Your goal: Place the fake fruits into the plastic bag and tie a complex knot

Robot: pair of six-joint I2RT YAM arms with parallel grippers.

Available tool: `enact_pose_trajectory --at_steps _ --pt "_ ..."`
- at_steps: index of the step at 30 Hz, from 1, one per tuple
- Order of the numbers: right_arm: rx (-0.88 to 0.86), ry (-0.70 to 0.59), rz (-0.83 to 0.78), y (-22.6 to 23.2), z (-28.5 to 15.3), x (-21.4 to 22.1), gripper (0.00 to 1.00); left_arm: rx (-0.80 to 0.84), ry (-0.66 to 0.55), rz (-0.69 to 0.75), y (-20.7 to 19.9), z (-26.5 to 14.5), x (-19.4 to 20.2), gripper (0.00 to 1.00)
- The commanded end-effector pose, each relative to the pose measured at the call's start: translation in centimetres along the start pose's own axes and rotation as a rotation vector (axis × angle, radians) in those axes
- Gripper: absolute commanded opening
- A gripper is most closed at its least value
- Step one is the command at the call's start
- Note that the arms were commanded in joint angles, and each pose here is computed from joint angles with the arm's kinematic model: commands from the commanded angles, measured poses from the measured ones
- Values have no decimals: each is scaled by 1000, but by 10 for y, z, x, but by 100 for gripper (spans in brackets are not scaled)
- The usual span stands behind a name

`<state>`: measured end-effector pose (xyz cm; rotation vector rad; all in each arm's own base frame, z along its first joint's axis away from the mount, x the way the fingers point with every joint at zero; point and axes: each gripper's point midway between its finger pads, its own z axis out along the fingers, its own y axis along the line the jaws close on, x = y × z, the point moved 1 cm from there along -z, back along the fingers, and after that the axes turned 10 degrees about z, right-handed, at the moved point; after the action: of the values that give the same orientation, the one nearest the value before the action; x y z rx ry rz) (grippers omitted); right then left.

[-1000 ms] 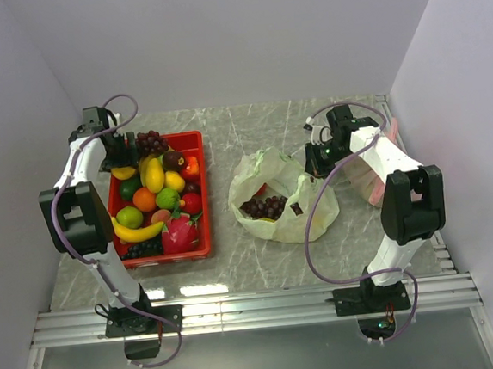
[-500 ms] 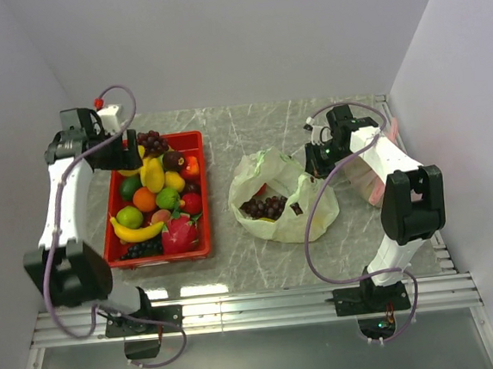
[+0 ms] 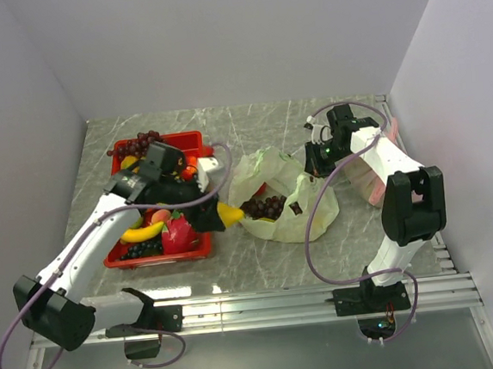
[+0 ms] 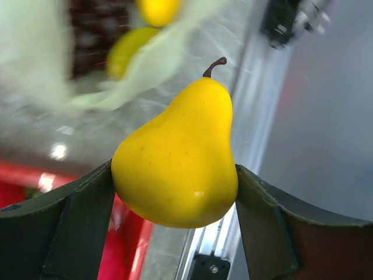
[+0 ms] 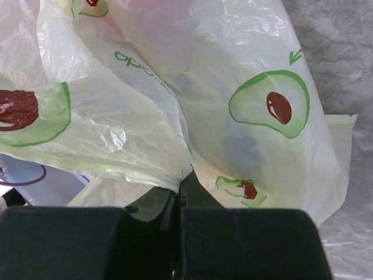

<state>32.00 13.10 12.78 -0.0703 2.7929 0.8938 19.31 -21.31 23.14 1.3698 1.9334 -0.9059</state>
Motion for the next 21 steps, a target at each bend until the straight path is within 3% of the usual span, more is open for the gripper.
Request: enact_pose_trajectory --at_steps 1,5,12,15,19,21 --pt "-27 -57 -59 14 -13 -7 0 78 -55 88 -20 18 -20 64" --pt "-39 -49 -74 14 -13 -3 0 22 -80 83 -14 53 -41 66" --pt "-32 -41 -105 11 -13 1 0 -202 -122 -25 59 107 -87 67" --pt "-31 -47 -114 12 -14 -1 0 -224 -148 -12 71 125 -104 76" --pt "-38 -50 -108 13 -12 -5 0 -171 -182 22 63 146 -120 99" --pt "-43 -54 -105 14 -11 -10 0 -139 -175 36 54 150 -123 99"
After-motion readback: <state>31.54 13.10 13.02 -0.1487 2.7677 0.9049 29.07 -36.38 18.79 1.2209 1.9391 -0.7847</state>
